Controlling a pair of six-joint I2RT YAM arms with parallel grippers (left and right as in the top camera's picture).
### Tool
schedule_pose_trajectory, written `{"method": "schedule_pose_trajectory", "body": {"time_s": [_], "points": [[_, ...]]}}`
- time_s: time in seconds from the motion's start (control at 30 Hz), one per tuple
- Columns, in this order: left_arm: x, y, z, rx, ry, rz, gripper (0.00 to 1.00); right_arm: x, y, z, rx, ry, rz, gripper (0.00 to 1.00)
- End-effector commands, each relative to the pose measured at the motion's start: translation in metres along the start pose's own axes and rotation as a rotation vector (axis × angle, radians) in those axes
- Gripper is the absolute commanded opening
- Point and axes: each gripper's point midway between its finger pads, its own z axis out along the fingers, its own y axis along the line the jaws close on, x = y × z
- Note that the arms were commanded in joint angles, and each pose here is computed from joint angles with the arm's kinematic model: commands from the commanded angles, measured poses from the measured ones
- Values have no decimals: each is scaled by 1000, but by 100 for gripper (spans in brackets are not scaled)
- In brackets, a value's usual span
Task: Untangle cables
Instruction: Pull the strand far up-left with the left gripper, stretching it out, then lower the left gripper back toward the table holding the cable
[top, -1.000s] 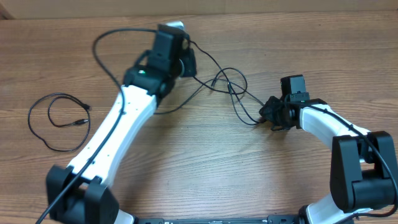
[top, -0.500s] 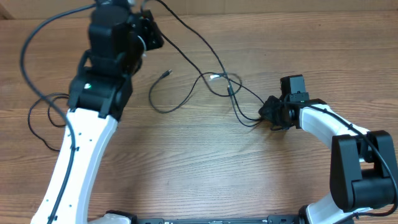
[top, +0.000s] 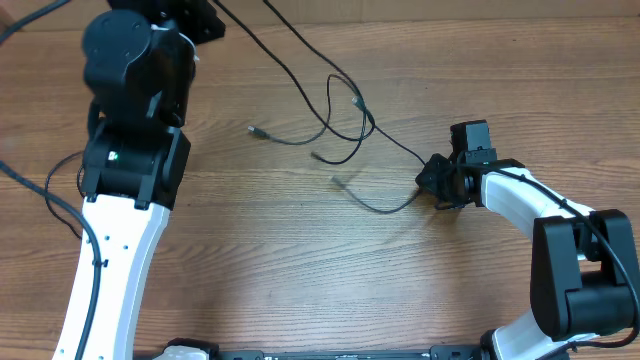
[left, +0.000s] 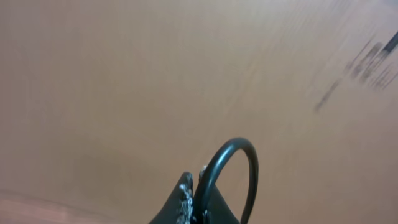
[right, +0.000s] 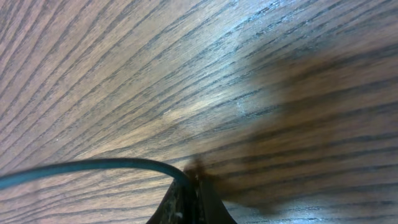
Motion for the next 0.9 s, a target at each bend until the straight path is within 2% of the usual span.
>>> {"method": "schedule_pose_trajectory", "body": {"time_s": [0.0,0.17,0.3,0.57,0.73,0.87], "points": [[-70,-2,-32,-43,-208,27,4,23,-29,17,101,61,12,4],[-110,15,-57,-180,-371,46,4,23,-29,17,102,59,11,4],[-127,26,-71,-276,-440,93,4,20,-35,17,134,38,33,4],[-133,43,-80,-408,-456,191,4,13,-61,11,277,-30,121,4],[-134,48,-82,-455,-452,238,4,6,-101,-5,487,-140,236,4],[-135,54,-86,-504,-450,264,4,-1,-123,-15,555,-186,325,4]]}}
